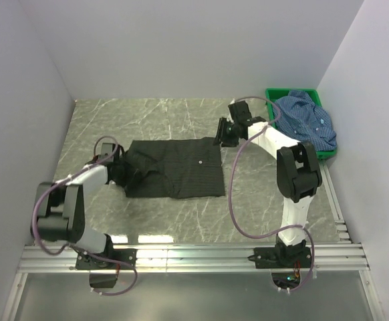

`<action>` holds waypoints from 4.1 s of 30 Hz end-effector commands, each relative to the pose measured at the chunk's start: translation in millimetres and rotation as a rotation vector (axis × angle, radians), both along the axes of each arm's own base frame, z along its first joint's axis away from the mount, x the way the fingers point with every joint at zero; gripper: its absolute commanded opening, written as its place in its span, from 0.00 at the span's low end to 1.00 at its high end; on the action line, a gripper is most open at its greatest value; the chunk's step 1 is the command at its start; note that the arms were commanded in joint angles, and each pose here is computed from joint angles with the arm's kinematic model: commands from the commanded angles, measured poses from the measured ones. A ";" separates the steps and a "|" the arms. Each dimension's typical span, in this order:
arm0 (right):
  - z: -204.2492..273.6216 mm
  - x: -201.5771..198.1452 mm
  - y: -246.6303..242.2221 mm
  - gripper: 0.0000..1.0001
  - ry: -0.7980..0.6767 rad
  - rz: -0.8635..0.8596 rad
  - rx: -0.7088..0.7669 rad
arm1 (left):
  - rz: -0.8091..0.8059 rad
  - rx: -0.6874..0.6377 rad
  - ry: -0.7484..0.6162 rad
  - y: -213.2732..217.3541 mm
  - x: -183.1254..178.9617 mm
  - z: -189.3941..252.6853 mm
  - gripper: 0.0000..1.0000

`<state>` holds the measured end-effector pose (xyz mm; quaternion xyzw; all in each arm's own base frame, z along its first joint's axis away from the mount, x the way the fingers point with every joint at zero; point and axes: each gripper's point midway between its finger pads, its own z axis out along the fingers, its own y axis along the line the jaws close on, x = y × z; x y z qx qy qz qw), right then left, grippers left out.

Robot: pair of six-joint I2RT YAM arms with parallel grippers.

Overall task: Fold and stack the long sleeve shirts
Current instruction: Fold the shirt

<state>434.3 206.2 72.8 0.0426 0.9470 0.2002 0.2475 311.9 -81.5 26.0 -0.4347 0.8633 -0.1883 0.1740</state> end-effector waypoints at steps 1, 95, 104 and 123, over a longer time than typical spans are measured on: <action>37.3 12.1 18.5 0.48 -0.098 0.046 0.068 | 0.017 0.054 0.078 10.4 -36.0 -4.4 0.54; 40.9 -109.4 25.7 0.47 -0.013 0.165 0.473 | -0.413 -0.026 -0.229 -93.4 -1.0 90.7 0.46; 99.6 -21.4 76.0 0.53 -0.182 0.187 0.608 | -0.434 -0.128 -0.357 -142.9 106.6 106.3 0.39; -21.2 64.7 82.5 0.56 -0.008 0.006 0.641 | -0.244 -0.085 -0.228 -89.7 146.1 -6.9 0.33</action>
